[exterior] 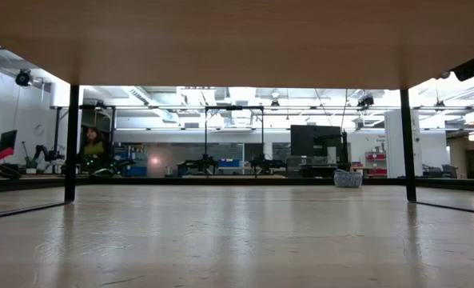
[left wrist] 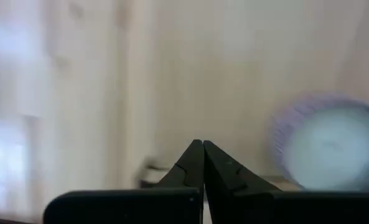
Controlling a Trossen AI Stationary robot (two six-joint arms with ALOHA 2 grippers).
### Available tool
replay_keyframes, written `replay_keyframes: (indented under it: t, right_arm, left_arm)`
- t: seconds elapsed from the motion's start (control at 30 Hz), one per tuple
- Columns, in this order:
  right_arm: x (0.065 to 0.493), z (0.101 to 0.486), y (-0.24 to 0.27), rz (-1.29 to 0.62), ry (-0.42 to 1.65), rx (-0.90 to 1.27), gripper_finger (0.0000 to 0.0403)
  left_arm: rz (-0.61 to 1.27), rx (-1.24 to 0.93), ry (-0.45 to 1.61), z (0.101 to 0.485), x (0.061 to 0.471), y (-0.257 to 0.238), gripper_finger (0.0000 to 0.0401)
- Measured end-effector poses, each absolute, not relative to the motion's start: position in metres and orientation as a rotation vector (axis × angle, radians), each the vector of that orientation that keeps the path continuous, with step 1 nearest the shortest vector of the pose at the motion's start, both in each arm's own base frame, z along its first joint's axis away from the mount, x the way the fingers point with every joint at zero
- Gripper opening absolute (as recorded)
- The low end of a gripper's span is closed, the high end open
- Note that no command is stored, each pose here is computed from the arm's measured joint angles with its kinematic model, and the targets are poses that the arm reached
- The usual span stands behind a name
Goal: Pick & Place candle stick holders
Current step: Put the scented candle on the shelf
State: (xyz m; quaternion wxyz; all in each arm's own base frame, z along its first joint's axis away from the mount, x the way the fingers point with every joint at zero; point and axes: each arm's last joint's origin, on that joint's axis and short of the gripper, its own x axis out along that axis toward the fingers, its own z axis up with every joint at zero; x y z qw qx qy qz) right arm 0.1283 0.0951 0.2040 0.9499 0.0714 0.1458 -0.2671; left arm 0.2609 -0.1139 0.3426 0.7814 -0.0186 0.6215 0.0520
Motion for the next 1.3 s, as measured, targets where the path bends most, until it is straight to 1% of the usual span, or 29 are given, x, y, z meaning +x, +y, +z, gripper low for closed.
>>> replay_keyframes:
  t: [0.17,0.27,0.33,0.4,0.5,0.6,0.8,1.1,1.2,1.3]
  right_arm:
    - [0.131,0.210,0.082,-0.638,0.225,0.262,0.0038]
    - [0.133,0.216,0.069,-0.689,0.211,0.320,0.0038]
    - [0.134,0.220,0.058,-0.714,0.218,0.372,0.0038]
    - [0.134,0.224,0.047,-0.725,0.246,0.430,0.0038]
    - [0.133,0.229,0.028,-0.726,0.296,0.477,0.0038]
    - [0.130,0.234,0.010,-0.727,0.325,0.527,0.0038]
    - [0.126,0.235,-0.021,-0.737,0.387,0.636,0.0038]
    - [0.128,0.224,-0.071,-0.801,0.533,0.726,0.0038]
    - [0.128,0.225,-0.088,-0.836,0.565,0.734,0.0038]
    - [0.130,0.225,-0.105,-0.860,0.603,0.749,0.0040]
  left_arm:
    - [0.299,0.072,1.134,0.352,0.265,-0.105,0.0000]
    - [0.388,0.045,1.032,0.358,0.270,-0.096,0.0000]
    - [0.394,0.020,0.969,0.363,0.275,-0.090,0.0000]
    - [0.356,0.027,0.889,0.364,0.282,-0.087,0.0000]
    - [0.203,-0.003,0.796,0.362,0.296,-0.082,0.0000]
    - [0.096,-0.034,0.692,0.354,0.306,-0.074,0.0000]
    - [-0.037,0.034,0.484,0.329,0.305,-0.063,0.0000]
    - [-0.087,0.057,0.156,0.303,0.285,-0.051,0.0000]
    - [-0.088,0.073,0.098,0.293,0.279,-0.050,0.0000]
    - [-0.084,0.082,0.104,0.283,0.275,-0.048,0.0000]
